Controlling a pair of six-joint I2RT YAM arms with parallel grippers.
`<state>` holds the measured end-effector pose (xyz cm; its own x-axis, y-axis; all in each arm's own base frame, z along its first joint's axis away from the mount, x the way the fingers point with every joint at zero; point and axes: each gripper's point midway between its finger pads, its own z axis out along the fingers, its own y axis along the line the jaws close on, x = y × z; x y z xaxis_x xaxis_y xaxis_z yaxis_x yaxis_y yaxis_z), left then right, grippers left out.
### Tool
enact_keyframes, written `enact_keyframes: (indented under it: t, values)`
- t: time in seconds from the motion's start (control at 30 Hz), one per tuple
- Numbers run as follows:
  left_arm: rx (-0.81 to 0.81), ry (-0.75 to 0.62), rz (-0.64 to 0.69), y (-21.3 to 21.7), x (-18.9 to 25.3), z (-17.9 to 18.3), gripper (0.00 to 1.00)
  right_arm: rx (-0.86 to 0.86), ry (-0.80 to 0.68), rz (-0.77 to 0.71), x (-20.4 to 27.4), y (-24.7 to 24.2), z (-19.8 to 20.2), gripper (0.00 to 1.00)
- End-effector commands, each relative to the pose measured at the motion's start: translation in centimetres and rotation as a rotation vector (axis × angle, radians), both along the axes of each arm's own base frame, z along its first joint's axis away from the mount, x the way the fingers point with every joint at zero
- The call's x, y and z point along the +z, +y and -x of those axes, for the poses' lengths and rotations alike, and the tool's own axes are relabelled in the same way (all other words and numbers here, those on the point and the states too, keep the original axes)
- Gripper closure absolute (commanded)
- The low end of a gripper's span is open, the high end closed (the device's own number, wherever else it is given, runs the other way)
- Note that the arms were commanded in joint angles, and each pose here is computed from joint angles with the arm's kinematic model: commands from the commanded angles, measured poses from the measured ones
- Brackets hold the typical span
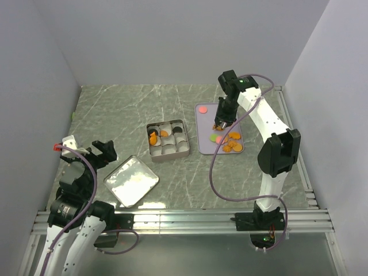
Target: Pack the cookies
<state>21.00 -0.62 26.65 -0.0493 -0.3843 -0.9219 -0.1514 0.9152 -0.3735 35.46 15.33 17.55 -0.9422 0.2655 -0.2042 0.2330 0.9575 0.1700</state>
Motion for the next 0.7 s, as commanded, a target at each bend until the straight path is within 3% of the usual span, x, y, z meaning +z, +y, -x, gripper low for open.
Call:
enact_keyframes:
  t: [0.0,0.47,0.67]
  values:
    - [-0.007,-0.024,-0.002,-0.1,0.5,-0.3,0.01,-0.007,-0.044,-0.057,2.2,0.5,0.8,0.8]
    - [-0.015,-0.03,-0.003,-0.3,0.7,-0.2,0.01,0.218,-0.124,-0.235,7.1,13.9,5.9,0.82]
    - [-0.024,-0.028,-0.004,-0.4,0.6,-0.2,0.01,0.29,-0.099,-0.27,6.3,17.6,7.1,0.82]
